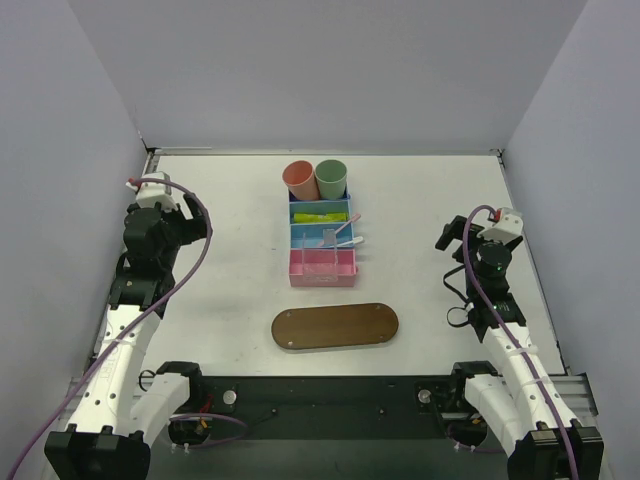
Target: Prepare toiletry sets of a toothbrush and toothpaste on the tray
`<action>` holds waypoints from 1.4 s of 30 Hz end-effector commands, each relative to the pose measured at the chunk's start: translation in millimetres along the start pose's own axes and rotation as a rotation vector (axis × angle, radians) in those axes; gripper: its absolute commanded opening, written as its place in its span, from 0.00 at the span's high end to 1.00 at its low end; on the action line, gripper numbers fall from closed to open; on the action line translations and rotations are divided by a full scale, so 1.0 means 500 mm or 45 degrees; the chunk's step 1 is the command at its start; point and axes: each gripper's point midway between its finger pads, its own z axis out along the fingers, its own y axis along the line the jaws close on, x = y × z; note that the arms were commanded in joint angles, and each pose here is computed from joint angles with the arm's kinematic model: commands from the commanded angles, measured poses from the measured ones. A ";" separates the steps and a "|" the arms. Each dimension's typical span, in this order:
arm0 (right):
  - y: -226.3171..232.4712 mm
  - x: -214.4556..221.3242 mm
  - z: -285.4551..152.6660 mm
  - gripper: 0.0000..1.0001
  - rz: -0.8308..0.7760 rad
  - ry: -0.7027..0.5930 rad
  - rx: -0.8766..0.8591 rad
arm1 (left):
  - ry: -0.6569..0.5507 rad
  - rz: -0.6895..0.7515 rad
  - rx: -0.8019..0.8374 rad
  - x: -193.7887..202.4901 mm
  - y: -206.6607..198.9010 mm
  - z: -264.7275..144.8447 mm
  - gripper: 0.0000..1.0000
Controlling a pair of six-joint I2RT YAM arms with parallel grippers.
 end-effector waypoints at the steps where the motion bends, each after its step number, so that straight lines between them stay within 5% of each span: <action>1: 0.023 -0.065 -0.004 0.00 0.059 -0.093 -0.058 | -0.087 -0.054 -0.048 -0.047 0.009 -0.011 0.09; 15: 0.066 -0.094 -0.016 0.02 0.073 -0.083 -0.197 | -0.161 -0.115 -0.154 -0.057 0.044 -0.033 0.08; 18: 0.077 -0.112 -0.010 0.09 0.060 -0.019 -0.195 | -0.150 -0.066 -0.099 -0.059 0.029 -0.024 0.17; 28: 0.150 -0.107 -0.023 0.21 -0.114 0.201 -0.296 | 0.130 0.041 0.199 -0.016 -0.170 0.073 0.26; 36: 0.202 -0.079 -0.050 0.22 -0.174 0.328 -0.387 | 0.327 -0.206 0.414 -0.012 -0.329 0.228 0.30; 42: 0.219 -0.078 -0.085 0.26 -0.175 0.357 -0.471 | 0.545 -0.339 0.477 0.084 -0.403 0.362 0.36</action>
